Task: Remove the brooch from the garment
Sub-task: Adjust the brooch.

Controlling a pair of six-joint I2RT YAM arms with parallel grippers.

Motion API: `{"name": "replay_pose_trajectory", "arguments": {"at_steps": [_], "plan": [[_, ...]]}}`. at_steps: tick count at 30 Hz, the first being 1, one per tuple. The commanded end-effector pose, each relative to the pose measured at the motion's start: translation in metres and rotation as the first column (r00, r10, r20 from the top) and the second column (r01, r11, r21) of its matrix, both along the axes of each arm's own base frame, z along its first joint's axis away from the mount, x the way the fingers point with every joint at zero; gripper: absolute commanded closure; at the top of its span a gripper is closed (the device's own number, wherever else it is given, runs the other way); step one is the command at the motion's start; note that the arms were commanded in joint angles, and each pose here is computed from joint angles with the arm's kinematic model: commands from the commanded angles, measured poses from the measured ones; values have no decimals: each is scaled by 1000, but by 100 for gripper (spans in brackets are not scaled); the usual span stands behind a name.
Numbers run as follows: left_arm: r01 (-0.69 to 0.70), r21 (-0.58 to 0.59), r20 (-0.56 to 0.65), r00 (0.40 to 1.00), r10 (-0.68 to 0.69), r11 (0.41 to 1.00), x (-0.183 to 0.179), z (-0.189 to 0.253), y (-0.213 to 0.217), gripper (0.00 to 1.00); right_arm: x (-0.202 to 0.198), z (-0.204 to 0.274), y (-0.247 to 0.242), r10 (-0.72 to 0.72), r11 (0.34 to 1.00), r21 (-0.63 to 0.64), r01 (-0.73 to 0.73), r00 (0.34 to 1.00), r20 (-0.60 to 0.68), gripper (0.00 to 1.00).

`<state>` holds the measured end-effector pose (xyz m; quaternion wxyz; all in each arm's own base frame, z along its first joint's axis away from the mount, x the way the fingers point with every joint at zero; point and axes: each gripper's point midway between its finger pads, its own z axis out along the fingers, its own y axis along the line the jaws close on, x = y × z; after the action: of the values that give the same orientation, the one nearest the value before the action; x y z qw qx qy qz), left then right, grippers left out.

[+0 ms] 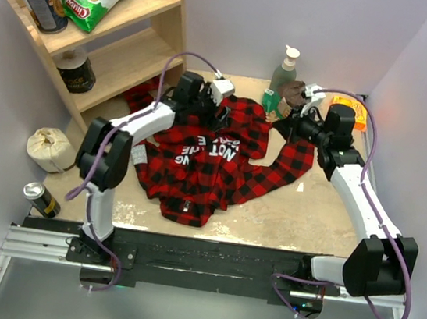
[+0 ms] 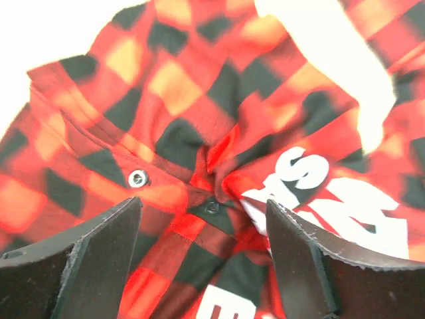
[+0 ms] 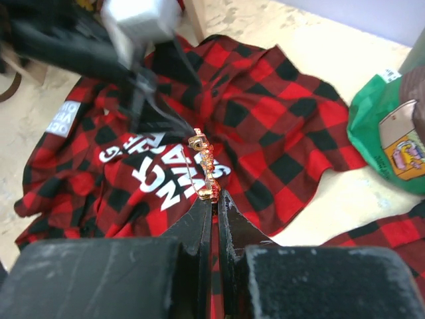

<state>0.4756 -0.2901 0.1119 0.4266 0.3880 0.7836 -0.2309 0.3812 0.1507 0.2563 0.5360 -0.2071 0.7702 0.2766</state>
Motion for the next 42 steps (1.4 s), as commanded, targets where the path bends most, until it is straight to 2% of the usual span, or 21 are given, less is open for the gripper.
{"name": "replay_pose_trajectory", "arguments": {"at_steps": [1, 5, 8, 10, 12, 17, 21, 28, 36, 42], "plan": [[-30, -125, 225, 973, 58, 992, 2, 101, 3, 17, -14, 12, 6, 63, 998, 3, -63, 997, 34, 100], [64, -191, 233, 972, -18, 980, -21, 129, 4, 16, -24, -2, 13, 141, 990, -7, -141, 990, -3, 100], [211, -222, 232, 960, -158, 952, -51, 139, -7, 13, -32, -10, 15, 179, 984, -9, -180, 983, -27, 100], [309, -233, 249, 935, -251, 922, -68, 143, -13, 12, -38, -14, 19, 217, 976, -7, -217, 976, -34, 100], [382, -243, 214, 917, -335, 891, -87, 138, -17, 12, -45, -17, 22, 260, 966, -6, -260, 964, -50, 100], [503, -290, 150, 864, -480, 814, -113, 129, -24, 12, -53, -22, 26, 309, 951, 0, -310, 949, -58, 100], [538, -323, 182, 842, -507, 779, -124, 135, -27, 12, -55, -28, 30, 335, 942, -1, -337, 938, -85, 100], [539, -336, 188, 842, -506, 772, -130, 135, -45, 13, -53, -41, 38, 328, 942, -29, -333, 937, -119, 100], [576, -337, 114, 810, -575, 745, -132, 138, -64, 18, -56, -57, 51, 350, 925, -91, -368, 921, -169, 100], [598, -293, 26, 785, -619, 746, -138, 111, -72, 20, -60, -62, 58, 373, 911, -108, -397, 908, -193, 100]]}}
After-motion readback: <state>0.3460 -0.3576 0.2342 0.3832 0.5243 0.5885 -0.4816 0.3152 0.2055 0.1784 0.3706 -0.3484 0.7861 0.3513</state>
